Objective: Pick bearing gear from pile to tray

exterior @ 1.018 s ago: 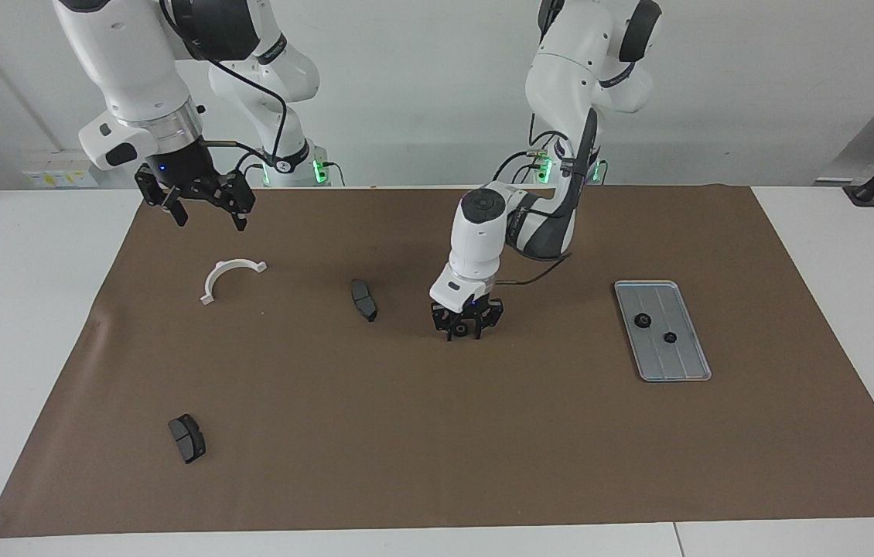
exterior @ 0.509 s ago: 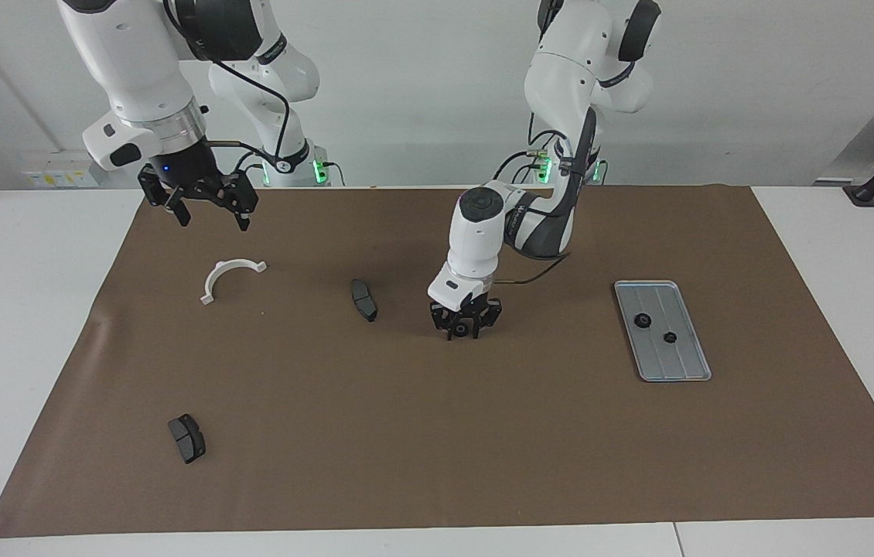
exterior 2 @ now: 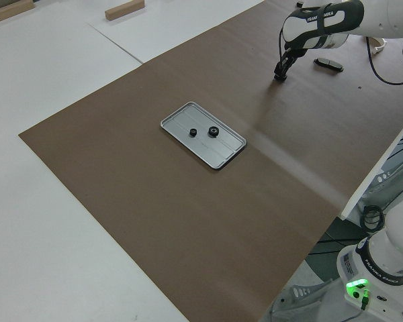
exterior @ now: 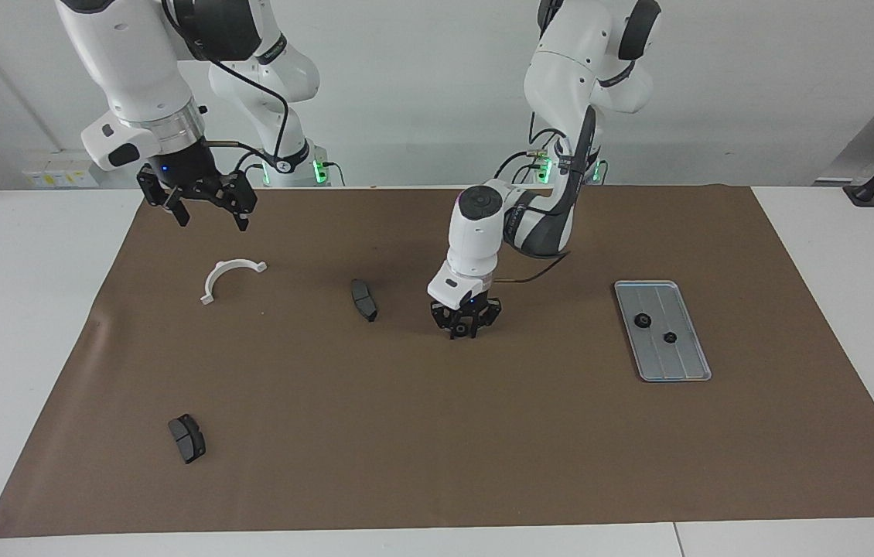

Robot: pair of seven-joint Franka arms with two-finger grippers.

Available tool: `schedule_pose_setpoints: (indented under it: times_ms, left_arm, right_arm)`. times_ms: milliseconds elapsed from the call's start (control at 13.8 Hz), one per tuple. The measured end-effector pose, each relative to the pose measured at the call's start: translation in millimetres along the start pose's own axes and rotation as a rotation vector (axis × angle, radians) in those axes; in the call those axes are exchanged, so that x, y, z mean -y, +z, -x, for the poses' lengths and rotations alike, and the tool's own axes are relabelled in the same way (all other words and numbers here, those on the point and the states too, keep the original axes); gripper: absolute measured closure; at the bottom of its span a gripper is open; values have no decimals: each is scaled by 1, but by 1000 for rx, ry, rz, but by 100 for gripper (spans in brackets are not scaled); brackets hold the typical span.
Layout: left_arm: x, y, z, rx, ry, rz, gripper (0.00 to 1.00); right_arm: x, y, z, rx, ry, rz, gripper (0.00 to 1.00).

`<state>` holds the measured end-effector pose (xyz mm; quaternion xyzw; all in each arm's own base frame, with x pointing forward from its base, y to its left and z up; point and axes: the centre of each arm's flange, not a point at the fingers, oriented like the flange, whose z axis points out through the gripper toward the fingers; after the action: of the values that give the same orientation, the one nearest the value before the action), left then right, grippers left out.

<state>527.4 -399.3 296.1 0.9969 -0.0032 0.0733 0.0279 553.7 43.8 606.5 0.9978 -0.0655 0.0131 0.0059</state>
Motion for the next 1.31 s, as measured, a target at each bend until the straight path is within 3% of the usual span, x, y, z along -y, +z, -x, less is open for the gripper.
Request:
schedule_pose_setpoints:
  times_ms: [509,654,1018,1308]
  left_arm:
    - [-2,0,3,2,4,-1,65]
    - [13,-3,-11,6,-26,-23,65]
    - [154,-43,-115,31,-82,-111,65]
    - [301,-41,-143,135,28,-147,65]
  right_arm:
    - [0,0,0,0,0,0,0]
    - [0,0,0,0,0,0,0]
    - [0,0,0,0,0,0,0]
    - [0,0,0,0,0,0,0]
